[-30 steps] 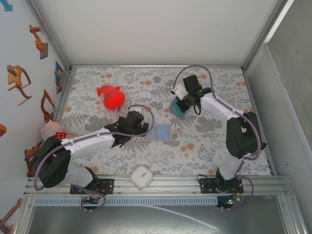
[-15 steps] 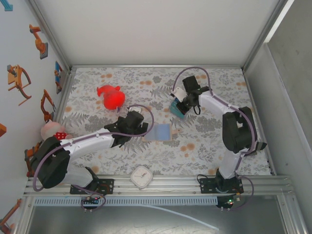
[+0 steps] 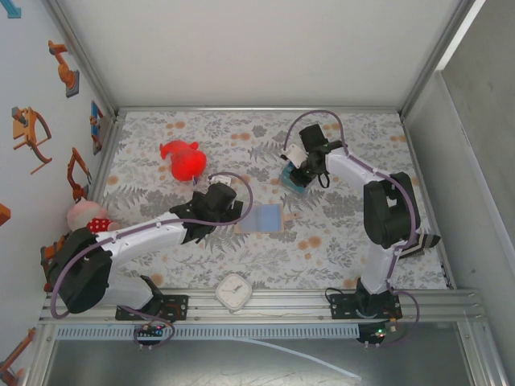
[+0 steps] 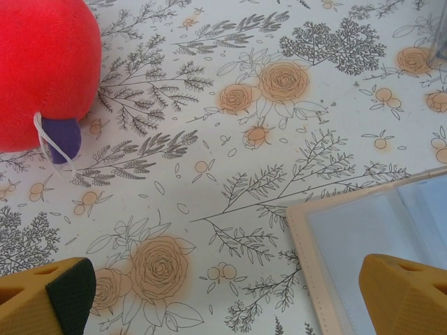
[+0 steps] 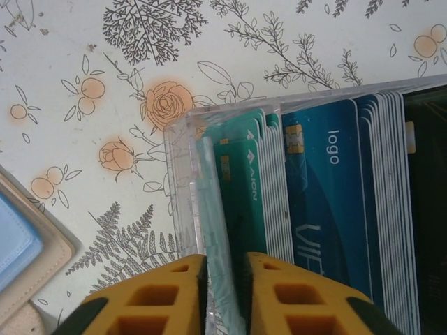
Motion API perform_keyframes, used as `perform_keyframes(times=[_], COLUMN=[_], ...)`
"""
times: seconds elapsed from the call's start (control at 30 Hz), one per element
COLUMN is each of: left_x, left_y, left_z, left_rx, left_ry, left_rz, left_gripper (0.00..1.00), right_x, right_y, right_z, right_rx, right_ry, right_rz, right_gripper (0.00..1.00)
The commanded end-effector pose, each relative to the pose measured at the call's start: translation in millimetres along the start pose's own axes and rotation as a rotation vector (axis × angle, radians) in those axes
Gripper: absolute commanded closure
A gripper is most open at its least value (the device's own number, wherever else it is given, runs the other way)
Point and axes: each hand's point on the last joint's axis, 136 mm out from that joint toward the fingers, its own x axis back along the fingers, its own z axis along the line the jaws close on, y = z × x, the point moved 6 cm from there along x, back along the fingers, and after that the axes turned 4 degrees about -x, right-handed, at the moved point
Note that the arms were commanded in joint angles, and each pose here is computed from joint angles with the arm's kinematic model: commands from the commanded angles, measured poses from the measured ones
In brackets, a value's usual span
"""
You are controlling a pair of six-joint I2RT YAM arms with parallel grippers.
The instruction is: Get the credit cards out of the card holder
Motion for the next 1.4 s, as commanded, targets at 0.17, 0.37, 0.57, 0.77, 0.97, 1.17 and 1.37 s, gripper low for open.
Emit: perform_keyframes(times=[0.17, 0.37, 0.57, 0.77, 0.97, 1.17, 1.37], left_x=[7.8, 12.7, 21.3, 30.6, 39.4, 43.6, 44.0], left_y=[0.2, 1.9, 3.5, -1.1, -6.5, -9.1, -7.8], left_z=[16.1, 28.1, 45.3, 76.4, 111.9, 133.8, 156.4], left_rx=[0.011, 0.025, 0.074, 0.165, 0.229, 0.261, 0.248], left_ry=[0.066, 0.122, 0.151, 0.208, 0.355, 0.428, 0.523], left_rz=[-0.01, -0.034, -0.084, -0.132, -0.183, -0.247, -0.279], left_gripper=[0.03, 0.03, 0.03, 0.03, 0.03, 0.03, 0.03], right_x=[39.4, 64.7, 95.4, 120.3, 140.9, 159.3, 171.9], right_y=[7.5, 1.4, -13.0, -38.5, -67.3, -94.2, -117.7], right_z=[-5.4, -3.2, -1.3, -1.7, -5.7, -8.7, -9.6], right_rx=[-0.021, -0.073, -0.162, -0.289, -0.419, -0.544, -0.577], right_ry=[-0.084, -0.16, -0.261, -0.387, -0.544, -0.681, -0.805], right_rz=[-0.067, -0.157, -0.257, -0.335, -0.439, -0.545, -0.683], right_gripper=[0.77, 0.74, 0.68, 0.65, 0.57, 0.33, 0.01])
